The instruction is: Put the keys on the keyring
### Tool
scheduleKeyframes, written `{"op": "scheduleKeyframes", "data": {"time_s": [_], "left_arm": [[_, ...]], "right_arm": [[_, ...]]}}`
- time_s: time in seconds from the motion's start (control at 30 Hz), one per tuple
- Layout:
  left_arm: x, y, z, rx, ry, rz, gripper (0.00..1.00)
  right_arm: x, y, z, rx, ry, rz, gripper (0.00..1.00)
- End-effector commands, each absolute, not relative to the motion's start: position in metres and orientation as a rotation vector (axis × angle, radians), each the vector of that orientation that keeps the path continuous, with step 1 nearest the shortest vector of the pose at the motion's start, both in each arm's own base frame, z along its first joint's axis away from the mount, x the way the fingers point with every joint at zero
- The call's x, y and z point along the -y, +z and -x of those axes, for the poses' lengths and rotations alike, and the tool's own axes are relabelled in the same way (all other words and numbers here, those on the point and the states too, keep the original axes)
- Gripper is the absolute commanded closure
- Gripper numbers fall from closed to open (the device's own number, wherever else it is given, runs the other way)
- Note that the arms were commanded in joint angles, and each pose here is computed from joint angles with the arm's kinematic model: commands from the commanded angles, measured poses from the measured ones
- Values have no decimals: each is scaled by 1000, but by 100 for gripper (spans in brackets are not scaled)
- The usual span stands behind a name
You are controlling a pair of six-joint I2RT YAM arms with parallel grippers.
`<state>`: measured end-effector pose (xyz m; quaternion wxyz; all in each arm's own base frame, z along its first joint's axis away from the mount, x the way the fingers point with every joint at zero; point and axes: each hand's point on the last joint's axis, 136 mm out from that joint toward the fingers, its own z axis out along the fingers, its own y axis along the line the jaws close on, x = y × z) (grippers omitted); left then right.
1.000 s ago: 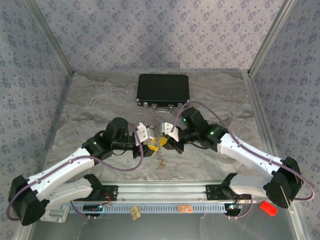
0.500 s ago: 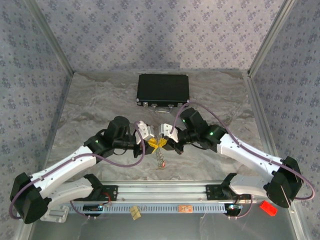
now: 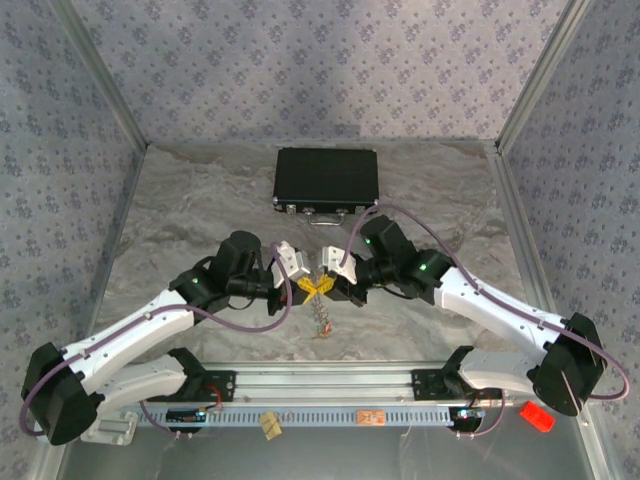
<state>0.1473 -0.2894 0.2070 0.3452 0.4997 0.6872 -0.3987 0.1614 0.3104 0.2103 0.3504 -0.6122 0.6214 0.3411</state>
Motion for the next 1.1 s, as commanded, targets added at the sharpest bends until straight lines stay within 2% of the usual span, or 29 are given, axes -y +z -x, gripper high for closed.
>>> {"op": "scheduleKeyframes", "data": {"time_s": [0.0,0.17,0.33,0.47,0.63,0.83,1.07], "left_arm": [[294,233,-155,-1728,-1048,-1241,100],[288,232,-176,-1874,-1014,-1022,100],[259,229,-218,-2177,-916,-423,100],[235,222,-229,-2328,-863,-7,100],[225,213,-223,-2441,-911,374,100],[226,217,-214,-2522,-939,587,100],[233,214,-209,-2581,-970,658,100]], "right_arm": [[-306,219,-162,-1598,902,1549,67],[-290,217,-179,-1706,799,1403,57],[-287,245,-162,-1674,796,1280,61],[-315,236,-135,-1653,858,1251,64],[-334,219,-164,-1676,818,1029,59],[-364,211,-176,-1620,846,1005,54],[-381,199,-192,-1619,866,962,49]]}}
